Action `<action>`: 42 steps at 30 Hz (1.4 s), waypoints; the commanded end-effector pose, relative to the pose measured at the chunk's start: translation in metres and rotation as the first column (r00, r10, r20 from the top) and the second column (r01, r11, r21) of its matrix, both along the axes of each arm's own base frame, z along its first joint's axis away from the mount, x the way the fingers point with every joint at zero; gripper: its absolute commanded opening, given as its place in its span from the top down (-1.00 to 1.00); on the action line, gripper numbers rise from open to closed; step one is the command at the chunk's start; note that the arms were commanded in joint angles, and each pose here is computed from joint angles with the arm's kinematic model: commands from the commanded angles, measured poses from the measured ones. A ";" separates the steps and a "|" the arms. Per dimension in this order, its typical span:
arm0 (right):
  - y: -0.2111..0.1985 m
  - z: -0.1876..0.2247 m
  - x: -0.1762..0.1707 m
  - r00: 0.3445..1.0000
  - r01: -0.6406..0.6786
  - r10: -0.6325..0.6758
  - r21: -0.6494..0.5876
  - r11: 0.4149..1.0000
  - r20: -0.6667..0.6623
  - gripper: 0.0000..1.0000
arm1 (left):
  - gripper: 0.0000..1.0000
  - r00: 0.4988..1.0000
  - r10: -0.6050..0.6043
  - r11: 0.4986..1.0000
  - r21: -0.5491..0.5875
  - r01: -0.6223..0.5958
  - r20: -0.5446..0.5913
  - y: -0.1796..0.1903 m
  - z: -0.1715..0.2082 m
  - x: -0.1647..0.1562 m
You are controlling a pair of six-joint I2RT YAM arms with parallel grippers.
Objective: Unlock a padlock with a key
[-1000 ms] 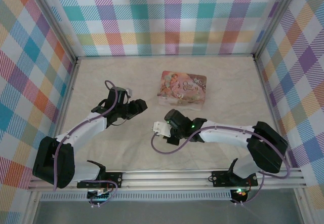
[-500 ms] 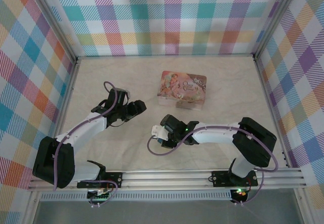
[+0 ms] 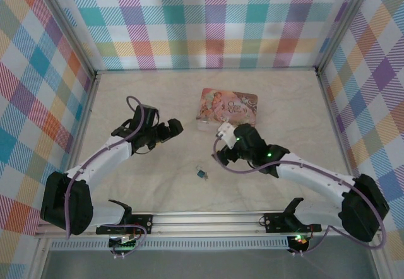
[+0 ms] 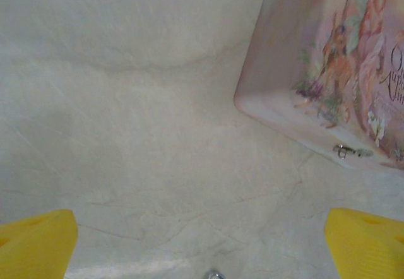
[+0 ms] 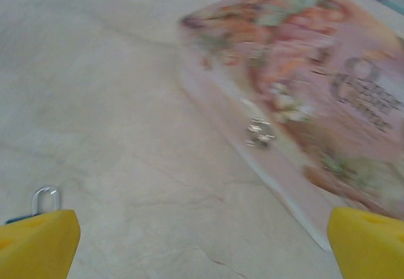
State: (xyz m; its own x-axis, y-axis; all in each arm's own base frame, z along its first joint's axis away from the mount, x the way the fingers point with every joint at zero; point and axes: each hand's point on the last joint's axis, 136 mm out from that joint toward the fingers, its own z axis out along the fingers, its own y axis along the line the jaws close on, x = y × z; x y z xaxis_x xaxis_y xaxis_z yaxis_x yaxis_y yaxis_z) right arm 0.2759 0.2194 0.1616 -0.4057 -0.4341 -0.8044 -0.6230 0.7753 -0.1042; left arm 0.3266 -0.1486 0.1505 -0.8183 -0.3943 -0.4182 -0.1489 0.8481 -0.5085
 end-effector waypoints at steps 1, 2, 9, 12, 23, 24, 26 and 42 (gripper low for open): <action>-0.037 0.014 0.024 0.968 0.249 -0.245 0.147 0.957 -0.042 -0.99 | -1.00 0.998 0.037 0.983 0.177 -0.045 0.049 0.030 0.017 0.007; -0.050 0.016 0.031 0.953 0.304 -0.300 0.157 0.940 -0.051 -0.99 | -1.00 0.996 0.052 0.974 0.215 -0.066 0.070 0.037 0.020 0.011; -0.189 0.018 0.077 0.618 0.780 -0.783 0.175 0.601 -0.067 -1.00 | -1.00 0.930 0.169 0.755 0.563 -0.335 0.327 0.116 0.030 0.049; -0.211 0.014 0.093 0.591 0.786 -0.798 0.142 0.602 0.113 -0.99 | -1.00 0.909 0.200 0.696 0.600 -0.394 0.365 0.149 0.024 0.061; -0.237 -0.040 0.112 0.544 0.786 -0.810 0.206 0.583 0.220 -1.00 | -0.99 0.873 0.086 0.723 0.573 -0.386 0.480 0.165 -0.046 0.072; -0.235 -0.042 0.111 0.563 0.753 -0.796 0.257 0.605 0.223 -0.99 | -0.99 0.863 0.094 0.727 0.558 -0.401 0.497 0.167 -0.049 0.069; -0.224 -0.049 0.108 0.631 0.703 -0.748 0.258 0.663 0.205 -0.99 | -1.00 0.825 0.080 0.752 0.509 -0.419 0.560 0.165 -0.054 0.066; -0.213 -0.071 0.122 0.758 0.601 -0.645 0.282 0.748 0.094 -1.00 | -1.00 0.836 0.007 0.795 0.504 -0.338 0.549 0.151 -0.068 0.067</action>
